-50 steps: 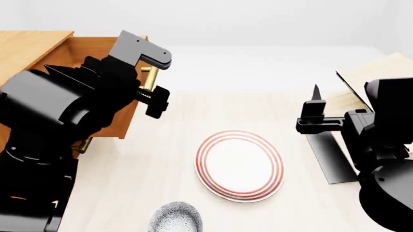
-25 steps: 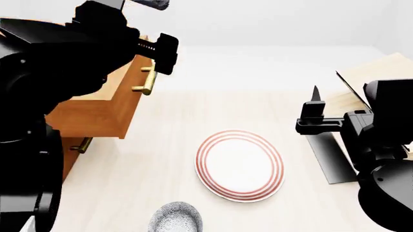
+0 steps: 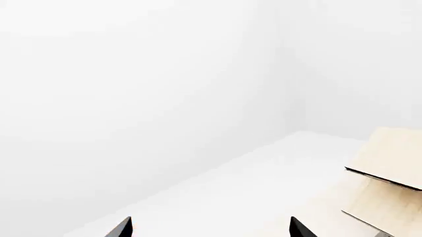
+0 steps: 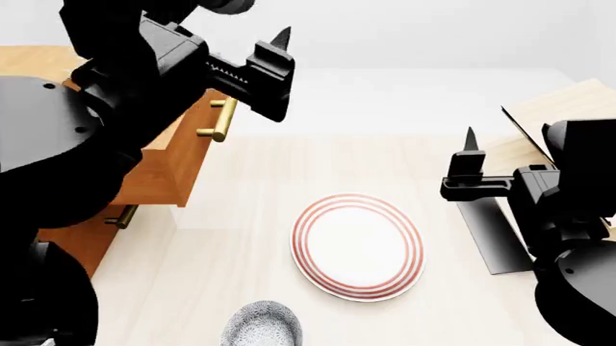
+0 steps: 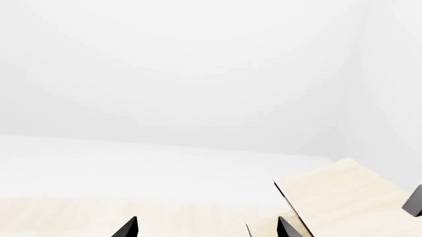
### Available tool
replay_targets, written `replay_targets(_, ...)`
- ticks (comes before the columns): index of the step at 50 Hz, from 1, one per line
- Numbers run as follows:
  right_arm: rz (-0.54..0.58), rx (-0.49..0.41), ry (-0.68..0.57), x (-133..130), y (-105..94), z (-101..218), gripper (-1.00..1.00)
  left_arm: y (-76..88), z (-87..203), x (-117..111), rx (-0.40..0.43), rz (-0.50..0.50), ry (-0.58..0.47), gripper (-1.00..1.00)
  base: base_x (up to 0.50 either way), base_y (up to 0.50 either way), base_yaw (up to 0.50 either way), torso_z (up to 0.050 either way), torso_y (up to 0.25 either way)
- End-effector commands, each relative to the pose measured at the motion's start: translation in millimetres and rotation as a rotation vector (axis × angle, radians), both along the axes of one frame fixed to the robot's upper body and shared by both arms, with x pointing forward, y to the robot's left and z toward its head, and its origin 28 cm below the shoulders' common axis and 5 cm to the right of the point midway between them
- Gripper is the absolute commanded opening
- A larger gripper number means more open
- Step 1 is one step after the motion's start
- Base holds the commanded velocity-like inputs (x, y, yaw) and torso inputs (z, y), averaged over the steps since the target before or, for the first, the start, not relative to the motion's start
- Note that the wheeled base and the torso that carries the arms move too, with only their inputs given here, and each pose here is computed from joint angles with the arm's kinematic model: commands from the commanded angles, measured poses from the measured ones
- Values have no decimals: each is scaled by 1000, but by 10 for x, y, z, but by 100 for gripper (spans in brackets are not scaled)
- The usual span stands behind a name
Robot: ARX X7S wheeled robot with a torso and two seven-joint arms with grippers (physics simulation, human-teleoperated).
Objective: Open the top drawer of the cabinet and put the bowl in it.
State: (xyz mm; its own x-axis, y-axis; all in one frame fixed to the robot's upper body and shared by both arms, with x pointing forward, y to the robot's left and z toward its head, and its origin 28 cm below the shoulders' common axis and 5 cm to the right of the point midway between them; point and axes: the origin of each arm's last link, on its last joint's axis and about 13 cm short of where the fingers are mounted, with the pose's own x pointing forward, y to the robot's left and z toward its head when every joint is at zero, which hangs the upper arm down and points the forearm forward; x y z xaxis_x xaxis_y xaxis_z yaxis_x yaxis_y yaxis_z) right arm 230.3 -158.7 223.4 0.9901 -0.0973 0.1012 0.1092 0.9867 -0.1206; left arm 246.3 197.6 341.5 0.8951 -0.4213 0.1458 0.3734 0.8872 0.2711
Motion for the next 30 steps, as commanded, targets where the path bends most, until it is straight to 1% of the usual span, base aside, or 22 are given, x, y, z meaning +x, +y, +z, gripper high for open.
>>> replay_targets(1,-3,7,-5,-12,-4,0,100,-104,-342,-326,15,-147,-39,100,0,0,0,0,0)
replay_targets(3,0,5,-5,-17,2,-9,100,-132,-424,-382,15,-185,-17,100,0,0,0,0,0)
replay_targets(10,1,4,-5,-13,5,-14,100,-190,-713,-522,60,-278,49,100,0,0,0,0,0)
replay_targets(14,2,1,-6,-19,10,-18,100,-205,-870,-600,89,-332,70,100,0,0,0,0,0)
replay_targets(22,2,5,-2,-12,11,-33,100,-202,-1115,-693,134,-355,129,100,0,0,0,0,0)
replay_targets(25,4,6,-2,-13,12,-37,100,-203,-1199,-752,139,-376,172,100,0,0,0,0,0)
replay_targets(30,6,9,1,-9,13,-56,100,-186,-1388,-804,153,-374,230,100,0,0,0,0,0)
